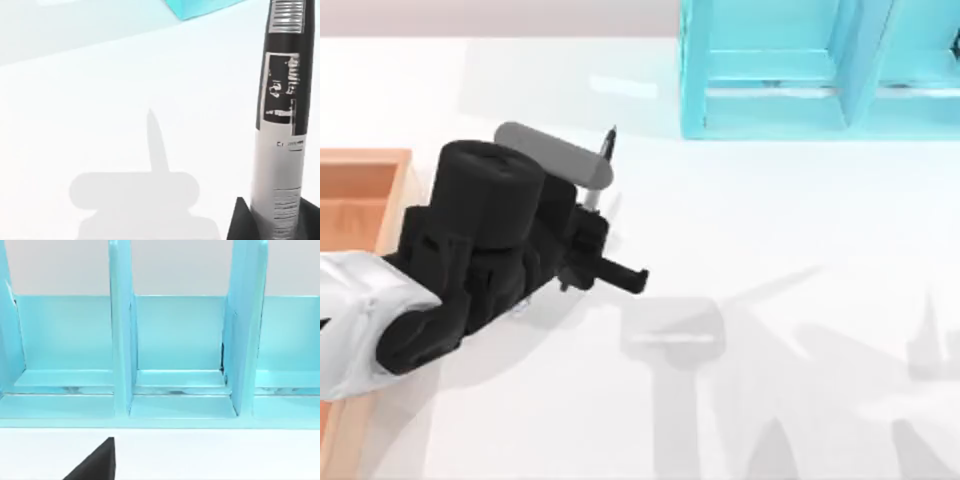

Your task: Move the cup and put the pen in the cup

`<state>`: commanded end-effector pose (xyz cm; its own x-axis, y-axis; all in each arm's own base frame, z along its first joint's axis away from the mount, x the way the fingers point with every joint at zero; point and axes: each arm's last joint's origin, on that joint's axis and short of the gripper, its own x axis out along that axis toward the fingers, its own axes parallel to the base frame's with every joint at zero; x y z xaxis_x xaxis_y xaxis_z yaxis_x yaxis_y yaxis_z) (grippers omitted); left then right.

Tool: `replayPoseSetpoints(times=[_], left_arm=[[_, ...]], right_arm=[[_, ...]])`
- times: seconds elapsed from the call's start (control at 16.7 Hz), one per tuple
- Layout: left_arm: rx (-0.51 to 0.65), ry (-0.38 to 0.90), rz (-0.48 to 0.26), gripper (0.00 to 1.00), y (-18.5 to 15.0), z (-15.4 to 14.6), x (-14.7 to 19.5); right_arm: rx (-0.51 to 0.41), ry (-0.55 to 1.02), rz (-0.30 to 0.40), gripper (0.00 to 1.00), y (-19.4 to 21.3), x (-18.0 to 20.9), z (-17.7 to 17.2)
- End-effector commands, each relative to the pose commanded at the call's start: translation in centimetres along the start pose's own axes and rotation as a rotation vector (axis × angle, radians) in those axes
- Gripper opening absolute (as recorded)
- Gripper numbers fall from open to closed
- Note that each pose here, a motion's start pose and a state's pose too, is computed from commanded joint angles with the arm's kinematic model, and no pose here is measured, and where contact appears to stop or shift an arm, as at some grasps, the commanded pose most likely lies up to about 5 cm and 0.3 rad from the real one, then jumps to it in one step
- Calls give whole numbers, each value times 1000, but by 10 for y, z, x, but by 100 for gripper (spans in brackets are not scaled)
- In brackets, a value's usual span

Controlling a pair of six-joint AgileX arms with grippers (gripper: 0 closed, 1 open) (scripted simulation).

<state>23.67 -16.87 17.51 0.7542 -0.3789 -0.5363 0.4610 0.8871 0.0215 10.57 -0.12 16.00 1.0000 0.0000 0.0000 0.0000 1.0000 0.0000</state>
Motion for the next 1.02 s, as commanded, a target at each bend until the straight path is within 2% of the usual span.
replayPoseSetpoints(times=[0.24,0.66,1.02], left_arm=[[-5,-112,15,0,8,-20,-17],[-13,-381,74,0,21,-36,-52],[-49,-676,139,0,33,-45,-88]], right_arm=[[0,0,0,100,0,0,0],[0,0,0,100,0,0,0],[0,0,0,100,0,0,0]])
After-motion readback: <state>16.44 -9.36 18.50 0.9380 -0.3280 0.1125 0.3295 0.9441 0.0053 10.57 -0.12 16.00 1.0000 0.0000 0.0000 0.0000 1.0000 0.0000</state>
